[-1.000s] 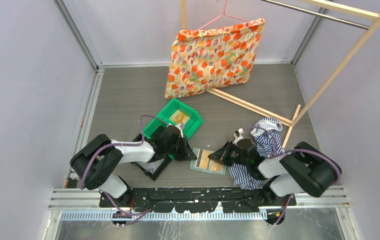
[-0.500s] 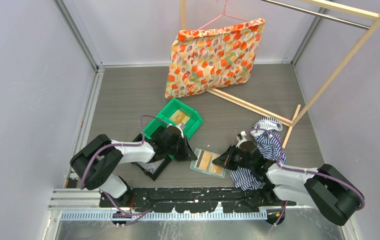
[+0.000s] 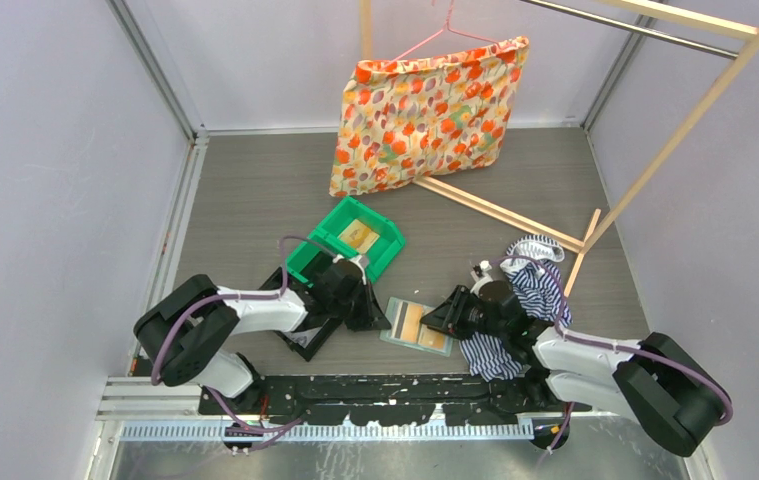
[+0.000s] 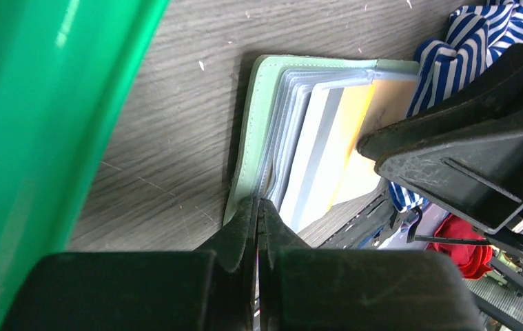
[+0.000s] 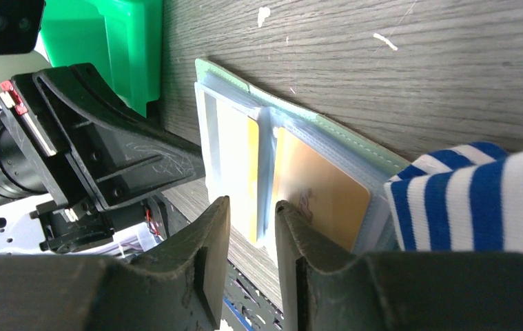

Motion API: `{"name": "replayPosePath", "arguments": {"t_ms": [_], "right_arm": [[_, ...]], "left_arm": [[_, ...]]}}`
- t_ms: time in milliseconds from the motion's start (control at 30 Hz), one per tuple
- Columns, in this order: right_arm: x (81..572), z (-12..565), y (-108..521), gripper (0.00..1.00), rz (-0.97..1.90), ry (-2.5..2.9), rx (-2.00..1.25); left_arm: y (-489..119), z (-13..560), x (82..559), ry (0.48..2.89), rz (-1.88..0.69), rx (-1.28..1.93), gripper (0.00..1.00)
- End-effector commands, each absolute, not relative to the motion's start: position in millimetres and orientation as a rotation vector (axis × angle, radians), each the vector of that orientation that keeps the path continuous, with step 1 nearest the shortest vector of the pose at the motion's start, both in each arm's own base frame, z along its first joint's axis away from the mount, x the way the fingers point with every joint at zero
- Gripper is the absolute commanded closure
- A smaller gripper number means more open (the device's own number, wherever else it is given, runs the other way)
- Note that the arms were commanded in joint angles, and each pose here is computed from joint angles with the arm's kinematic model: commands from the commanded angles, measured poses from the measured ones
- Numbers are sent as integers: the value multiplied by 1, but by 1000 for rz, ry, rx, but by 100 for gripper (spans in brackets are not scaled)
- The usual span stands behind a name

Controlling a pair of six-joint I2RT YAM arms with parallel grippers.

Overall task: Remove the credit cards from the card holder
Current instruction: Remove the credit card from the card holder.

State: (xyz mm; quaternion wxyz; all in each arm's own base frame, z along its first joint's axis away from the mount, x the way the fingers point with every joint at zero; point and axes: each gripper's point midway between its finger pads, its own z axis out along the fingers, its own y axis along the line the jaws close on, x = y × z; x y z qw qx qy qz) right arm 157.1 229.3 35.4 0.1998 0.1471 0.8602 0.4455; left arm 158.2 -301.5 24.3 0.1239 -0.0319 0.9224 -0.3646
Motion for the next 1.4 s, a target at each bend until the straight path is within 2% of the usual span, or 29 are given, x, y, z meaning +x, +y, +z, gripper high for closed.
{"name": "replayPosePath", "arguments": {"t_ms": [0, 333, 533, 867, 1000, 1367], "right_arm": [[158, 34, 235, 66, 1264, 2422, 421], [153, 23, 229, 66, 1255, 2431, 476], [151, 22, 234, 71, 1340, 2398, 510], [153, 23, 229, 82, 1326, 2370, 541], [149, 19, 218, 98, 1272, 2365, 557], [142, 20, 206, 99, 1202, 2377, 495]], "left_arm": [[-298, 15, 146, 2726, -1025, -87, 99], [-303, 14, 139, 2732, -1031, -66, 99], [-308, 9, 139, 2744, -1043, -68, 99], [-310, 8, 138, 2746, -1035, -67, 99], [-308, 8, 137, 2751, -1022, -65, 99], [-299, 13, 139, 2740, -966, -63, 100]]}}
